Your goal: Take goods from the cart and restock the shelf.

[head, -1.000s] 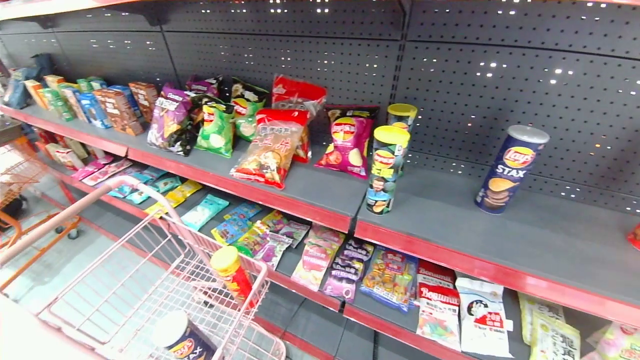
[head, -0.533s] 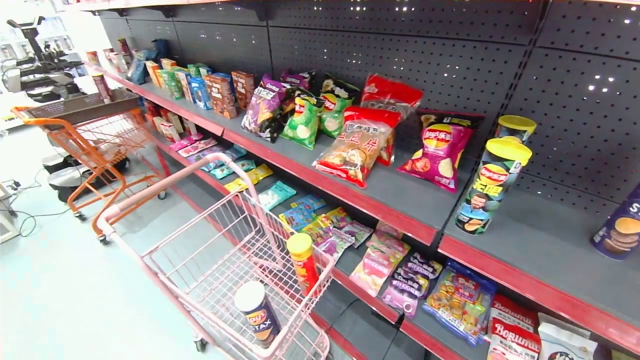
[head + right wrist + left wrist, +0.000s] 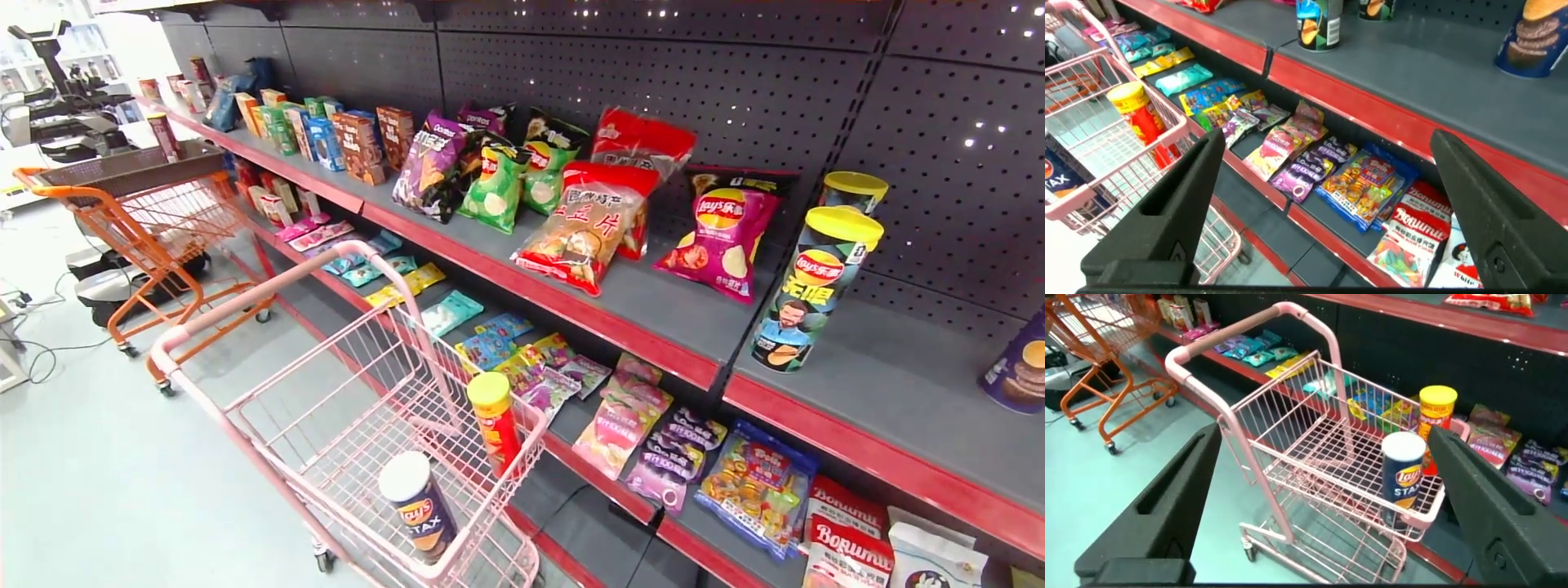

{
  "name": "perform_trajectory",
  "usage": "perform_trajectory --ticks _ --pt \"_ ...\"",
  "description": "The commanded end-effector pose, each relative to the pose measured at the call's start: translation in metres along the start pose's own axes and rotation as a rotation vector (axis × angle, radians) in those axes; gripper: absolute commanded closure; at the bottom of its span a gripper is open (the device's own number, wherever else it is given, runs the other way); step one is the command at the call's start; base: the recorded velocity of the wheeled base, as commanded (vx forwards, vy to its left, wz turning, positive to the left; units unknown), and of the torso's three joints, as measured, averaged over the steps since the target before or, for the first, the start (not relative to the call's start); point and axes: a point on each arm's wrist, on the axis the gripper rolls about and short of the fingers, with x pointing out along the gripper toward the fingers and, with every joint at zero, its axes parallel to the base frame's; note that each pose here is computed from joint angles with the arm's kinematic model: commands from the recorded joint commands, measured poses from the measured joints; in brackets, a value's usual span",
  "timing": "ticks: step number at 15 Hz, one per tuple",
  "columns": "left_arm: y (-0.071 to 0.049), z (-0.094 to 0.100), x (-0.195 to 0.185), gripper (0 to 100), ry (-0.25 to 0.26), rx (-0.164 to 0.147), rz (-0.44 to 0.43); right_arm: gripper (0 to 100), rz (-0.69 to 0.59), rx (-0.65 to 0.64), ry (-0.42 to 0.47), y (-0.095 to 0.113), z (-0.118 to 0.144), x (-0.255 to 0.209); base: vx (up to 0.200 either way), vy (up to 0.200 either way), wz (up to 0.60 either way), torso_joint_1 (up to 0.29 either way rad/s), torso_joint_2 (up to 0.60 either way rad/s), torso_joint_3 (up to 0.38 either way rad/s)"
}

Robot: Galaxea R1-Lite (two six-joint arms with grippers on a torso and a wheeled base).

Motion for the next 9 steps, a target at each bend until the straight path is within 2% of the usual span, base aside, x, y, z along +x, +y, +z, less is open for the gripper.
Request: perform_trajectory --ticks 1,9 --pt "0.0 0.0 0.0001 0 0.001 0.0 0.001 0 0.001 0.0 0.001 0.0 0.0 0.0001 0.0 0.0 0.0 -0.149 0.35 0.193" --pt "0.0 -0.0001 0.0001 0 0.003 0.002 0.001 0 -0.01 0.006 0.001 -0.0002 0.0 0.0001 0.0 0.0 0.0 -0.137 0.35 0.198"
